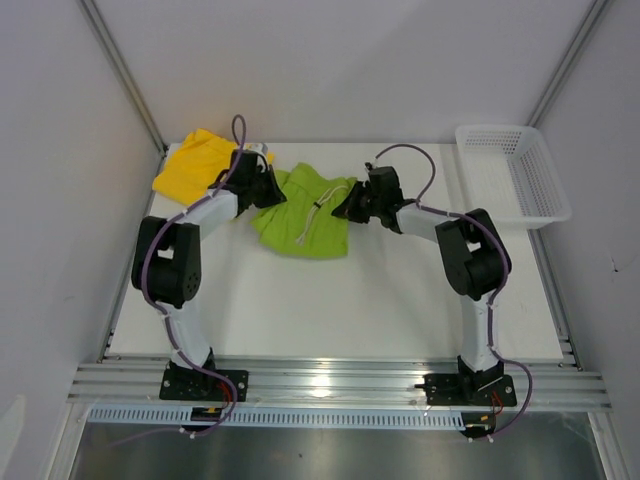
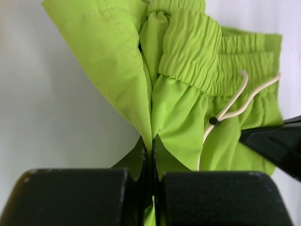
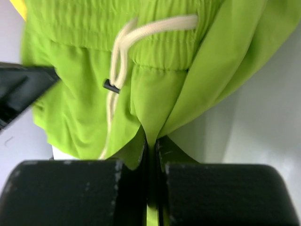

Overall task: Fold and stack the shorts
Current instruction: Neatly place the folded shorts to the corner

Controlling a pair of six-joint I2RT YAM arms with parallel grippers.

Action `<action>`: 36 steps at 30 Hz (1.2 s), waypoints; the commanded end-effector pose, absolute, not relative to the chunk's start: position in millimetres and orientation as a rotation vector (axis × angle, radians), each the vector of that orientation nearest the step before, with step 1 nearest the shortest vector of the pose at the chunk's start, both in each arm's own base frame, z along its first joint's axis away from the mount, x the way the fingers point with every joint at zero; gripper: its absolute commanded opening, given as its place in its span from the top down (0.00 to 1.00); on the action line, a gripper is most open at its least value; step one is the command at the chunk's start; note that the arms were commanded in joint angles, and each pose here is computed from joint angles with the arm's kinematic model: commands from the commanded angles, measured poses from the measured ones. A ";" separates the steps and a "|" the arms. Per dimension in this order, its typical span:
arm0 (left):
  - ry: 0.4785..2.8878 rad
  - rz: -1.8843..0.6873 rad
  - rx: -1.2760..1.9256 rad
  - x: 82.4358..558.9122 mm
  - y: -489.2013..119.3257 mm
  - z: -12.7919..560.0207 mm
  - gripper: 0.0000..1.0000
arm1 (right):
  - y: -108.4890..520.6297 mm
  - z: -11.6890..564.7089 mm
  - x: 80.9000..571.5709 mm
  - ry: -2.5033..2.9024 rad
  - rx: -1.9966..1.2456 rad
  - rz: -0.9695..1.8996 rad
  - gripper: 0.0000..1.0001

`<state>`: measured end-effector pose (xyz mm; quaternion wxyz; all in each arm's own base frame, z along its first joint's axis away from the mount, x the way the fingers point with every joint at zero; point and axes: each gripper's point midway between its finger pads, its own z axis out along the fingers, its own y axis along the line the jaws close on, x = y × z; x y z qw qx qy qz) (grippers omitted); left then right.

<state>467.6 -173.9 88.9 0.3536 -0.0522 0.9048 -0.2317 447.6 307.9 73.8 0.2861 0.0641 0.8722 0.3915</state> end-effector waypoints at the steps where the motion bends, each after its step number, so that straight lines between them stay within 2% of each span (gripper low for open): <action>1: 2.288 -0.505 -0.176 500.0 -127.1 120.8 1.00 | 342.3 102.3 477.9 2.208 0.167 1.093 1.00; 6: 2.240 -0.514 -0.186 533.7 -99.7 158.7 1.00 | 389.7 145.1 511.1 2.029 0.145 1.193 1.00; 7: 2.203 -0.506 -0.196 552.6 -88.2 173.7 1.00 | 396.8 135.5 515.7 2.028 0.153 1.203 1.00; 9: 2.209 -0.499 -0.228 561.6 -75.1 171.8 1.00 | 412.8 158.7 530.7 1.940 0.140 1.254 1.00; 10: 2.239 -0.501 -0.263 565.0 -63.5 157.4 1.00 | 422.2 161.2 532.9 1.924 0.152 1.286 1.00; 11: 2.183 -0.513 -0.259 579.1 -63.8 180.3 1.00 | 429.2 146.4 537.6 1.926 0.162 1.300 1.00; 13: 2.154 -0.498 -0.305 593.1 -37.9 193.5 1.00 | 445.3 173.4 547.3 1.810 0.177 1.373 1.00; 15: 2.116 -0.485 -0.310 614.7 -27.0 205.5 1.00 | 458.2 164.4 554.4 1.762 0.195 1.407 1.00; 17: 2.154 -0.491 -0.359 621.3 -11.5 184.9 1.00 | 472.5 184.8 561.0 1.675 0.238 1.476 1.00; 18: 2.120 -0.500 -0.370 627.3 -4.3 196.8 1.00 | 478.8 167.8 564.4 1.664 0.262 1.498 1.00; 20: 2.081 -0.560 -0.412 633.6 13.5 197.0 1.00 | 489.7 186.8 569.1 1.572 0.332 1.579 1.00; 21: 2.071 -0.575 -0.427 635.2 19.6 196.1 1.00 | 495.0 170.2 570.8 1.560 0.357 1.596 1.00; 23: 2.041 -0.624 -0.461 637.1 35.5 198.7 1.00 | 505.6 185.9 571.1 1.489 0.394 1.636 1.00; 24: 2.047 -0.635 -0.472 637.8 39.5 193.0 1.00 | 509.7 173.1 571.1 1.488 0.405 1.633 1.00; 36: 1.972 -0.703 -0.492 649.1 63.4 211.0 1.00 | 525.3 190.5 561.8 1.400 0.487 1.632 1.00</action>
